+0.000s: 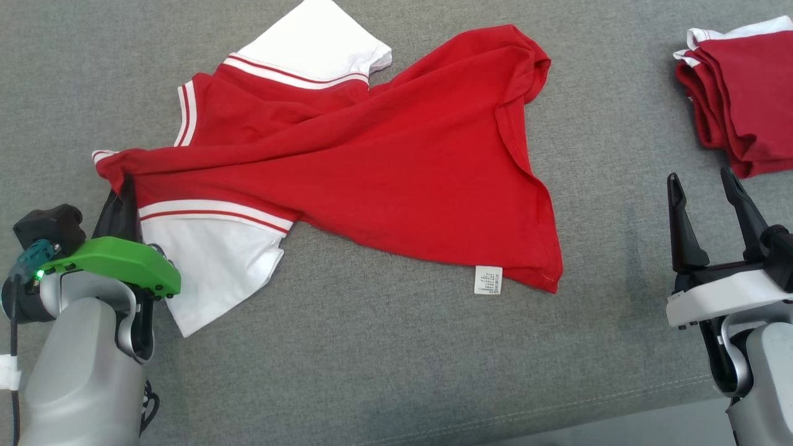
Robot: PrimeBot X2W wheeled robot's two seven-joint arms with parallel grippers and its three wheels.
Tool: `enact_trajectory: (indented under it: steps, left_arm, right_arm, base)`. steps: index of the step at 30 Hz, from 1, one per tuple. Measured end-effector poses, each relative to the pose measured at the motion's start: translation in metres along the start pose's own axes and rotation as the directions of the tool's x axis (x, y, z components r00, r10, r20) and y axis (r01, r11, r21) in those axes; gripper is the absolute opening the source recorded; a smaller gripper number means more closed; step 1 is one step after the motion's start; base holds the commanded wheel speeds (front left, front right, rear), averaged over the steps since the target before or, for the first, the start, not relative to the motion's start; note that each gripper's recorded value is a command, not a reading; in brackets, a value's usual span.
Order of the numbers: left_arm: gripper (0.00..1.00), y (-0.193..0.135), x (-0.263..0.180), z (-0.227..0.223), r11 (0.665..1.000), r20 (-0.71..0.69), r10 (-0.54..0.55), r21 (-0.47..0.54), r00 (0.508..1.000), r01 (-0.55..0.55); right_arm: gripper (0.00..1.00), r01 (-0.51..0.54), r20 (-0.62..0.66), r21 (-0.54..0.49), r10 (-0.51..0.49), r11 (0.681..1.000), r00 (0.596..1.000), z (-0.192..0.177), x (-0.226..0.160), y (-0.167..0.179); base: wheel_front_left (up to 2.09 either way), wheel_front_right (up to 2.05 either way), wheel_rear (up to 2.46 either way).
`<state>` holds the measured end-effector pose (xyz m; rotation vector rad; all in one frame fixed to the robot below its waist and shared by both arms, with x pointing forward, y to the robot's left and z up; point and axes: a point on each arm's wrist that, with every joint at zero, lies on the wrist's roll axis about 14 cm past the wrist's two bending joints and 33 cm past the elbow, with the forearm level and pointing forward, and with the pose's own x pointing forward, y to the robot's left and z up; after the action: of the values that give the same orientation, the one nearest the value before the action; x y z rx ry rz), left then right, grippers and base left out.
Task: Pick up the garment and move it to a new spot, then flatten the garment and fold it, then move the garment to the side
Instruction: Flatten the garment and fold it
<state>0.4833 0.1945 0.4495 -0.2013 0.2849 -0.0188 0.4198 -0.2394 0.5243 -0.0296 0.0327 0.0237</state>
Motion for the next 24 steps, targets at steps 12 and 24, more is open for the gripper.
enact_trajectory:
  steps: [12, 24]
  left_arm:
    - [0.09, 0.025, -0.019, 0.002, 0.998, 0.012, 0.068, -0.004, 0.998, -0.068]
    - [1.0, 0.03, -0.041, 0.025, 0.996, 0.1, 0.092, -0.031, 0.991, -0.089]
  right_arm:
    - [1.0, -0.057, 0.008, 0.031, 0.057, 0.998, 0.998, 0.002, 0.009, 0.021]
    - [1.0, -0.088, 0.014, 0.047, 0.088, 0.995, 0.996, 0.006, 0.008, 0.032]
  base:
    - [0.0, 0.0, 0.0]
    - [0.0, 0.0, 0.0]
